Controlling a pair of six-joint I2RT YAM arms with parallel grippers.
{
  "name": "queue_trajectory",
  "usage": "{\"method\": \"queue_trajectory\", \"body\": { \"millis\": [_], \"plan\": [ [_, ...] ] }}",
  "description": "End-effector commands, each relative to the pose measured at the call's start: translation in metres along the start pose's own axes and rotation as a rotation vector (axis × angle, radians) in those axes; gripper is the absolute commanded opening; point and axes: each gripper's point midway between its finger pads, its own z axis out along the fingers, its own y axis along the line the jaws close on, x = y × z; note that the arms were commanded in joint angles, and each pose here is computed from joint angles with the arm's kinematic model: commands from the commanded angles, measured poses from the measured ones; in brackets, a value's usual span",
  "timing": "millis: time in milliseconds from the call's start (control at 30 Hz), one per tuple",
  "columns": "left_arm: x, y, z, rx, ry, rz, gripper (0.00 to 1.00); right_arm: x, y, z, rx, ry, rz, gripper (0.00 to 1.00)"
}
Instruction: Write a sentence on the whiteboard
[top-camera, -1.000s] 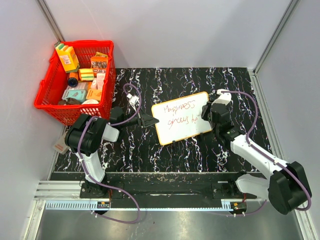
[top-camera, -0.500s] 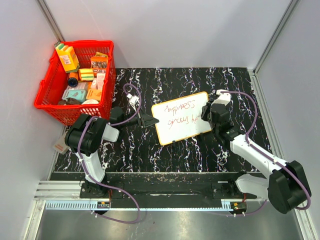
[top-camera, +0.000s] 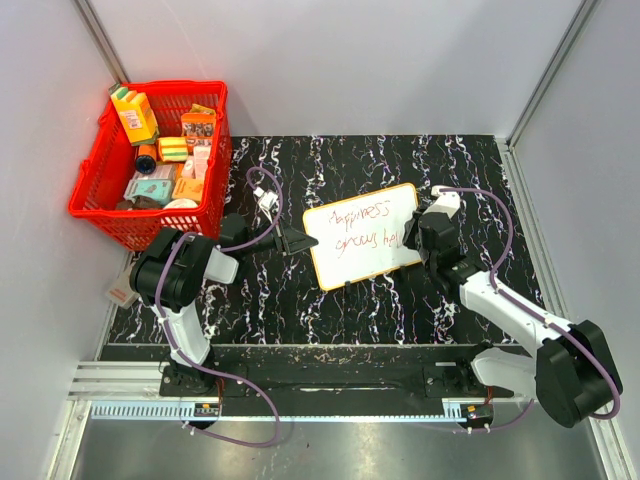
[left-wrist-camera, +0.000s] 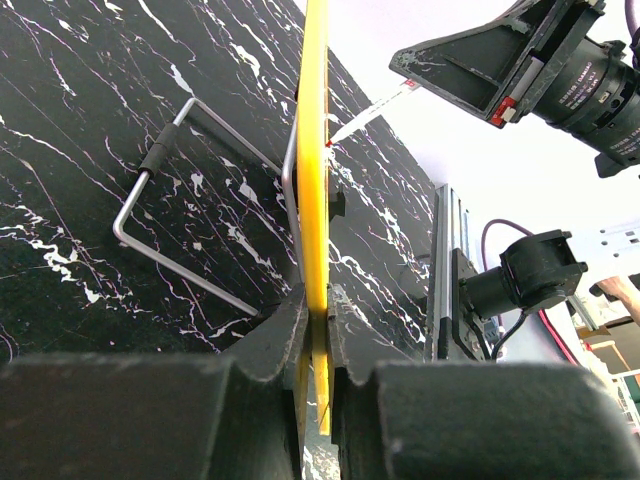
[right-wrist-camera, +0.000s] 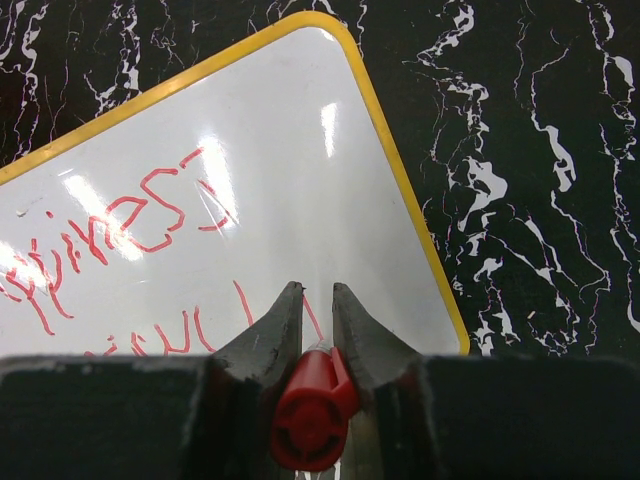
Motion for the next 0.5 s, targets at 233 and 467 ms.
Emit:
{"method": "queue_trajectory", "body": {
  "millis": [233,467],
  "plan": [
    [-0.018,-0.025,0.002,0.083,-0.043,0.169,0.0,-0.04,0.008,-0.003,-0.014,-0.108,0.036,0.0],
    [-0.018,-0.025,0.002,0.083,-0.044,0.17,0.0,-0.055,0.01,-0.005,-0.008,-0.156,0.042,0.0]
  ]
}}
